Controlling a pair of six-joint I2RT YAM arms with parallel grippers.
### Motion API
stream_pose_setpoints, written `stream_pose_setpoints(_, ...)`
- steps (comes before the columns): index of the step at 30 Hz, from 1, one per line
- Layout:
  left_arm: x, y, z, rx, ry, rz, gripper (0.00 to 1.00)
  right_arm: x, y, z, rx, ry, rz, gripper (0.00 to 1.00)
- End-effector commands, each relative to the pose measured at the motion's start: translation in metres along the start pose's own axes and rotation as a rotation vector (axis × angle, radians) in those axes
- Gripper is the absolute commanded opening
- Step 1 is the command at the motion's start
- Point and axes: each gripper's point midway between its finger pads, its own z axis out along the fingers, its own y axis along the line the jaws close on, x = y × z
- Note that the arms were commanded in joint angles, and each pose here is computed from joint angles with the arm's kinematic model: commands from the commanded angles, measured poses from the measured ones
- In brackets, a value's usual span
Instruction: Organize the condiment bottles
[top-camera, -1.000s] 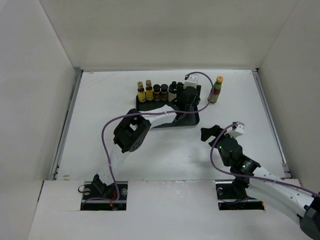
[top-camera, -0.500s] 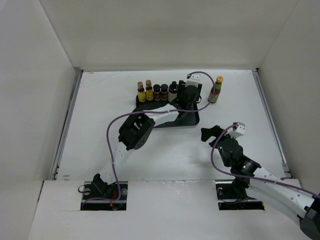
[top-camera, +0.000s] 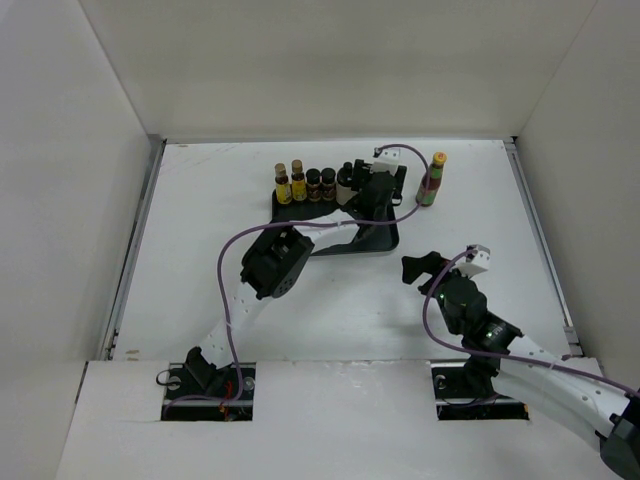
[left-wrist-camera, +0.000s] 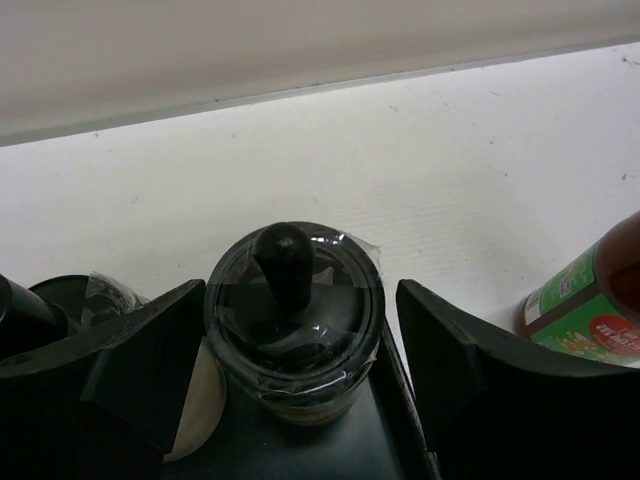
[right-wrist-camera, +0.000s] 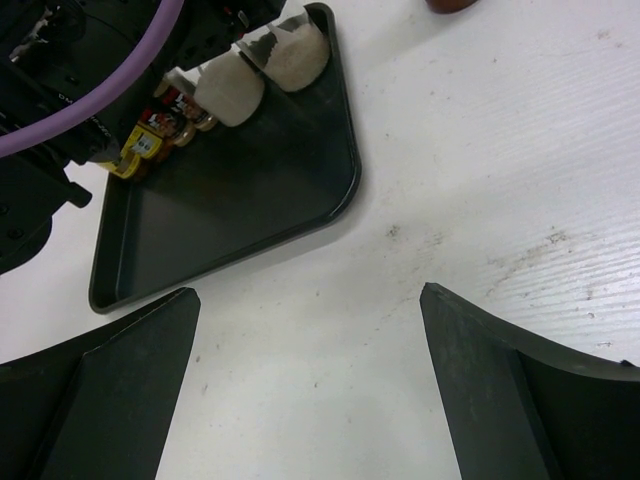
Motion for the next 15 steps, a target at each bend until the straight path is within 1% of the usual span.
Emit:
stream_pose_setpoints(1, -0.043, -0.001, -0.003, -0.008, -0.106, -0.057, 0.78, -0.002, 0.004, 0.0, -0.017, -0.016, 0.028, 0.99)
stream_pose_setpoints(4, -0.056, 0.0, -0.01, 0.0, -0.146, -0.074, 0.86, -0.002, 0.004, 0.0, -0.017, -0.015, 0.026, 0.99)
stream_pose_setpoints(8, -0.074, -0.004, -0.021, 0.021, -0.183, -0.087, 0.91, -0.004, 0.005, -0.001, -0.021, -0.019, 0.031, 0.99)
stream_pose_setpoints(11, -0.09, -0.012, -0.032, 0.045, -0.208, -0.105, 0.93, -0.004, 0.006, -0.002, -0.025, -0.018, 0.031, 0.99)
stream_pose_setpoints(15, -0.12, -0.029, -0.052, 0.111, -0.251, -0.135, 0.93, -0.005, 0.008, -0.003, -0.034, -0.021, 0.029, 0.96)
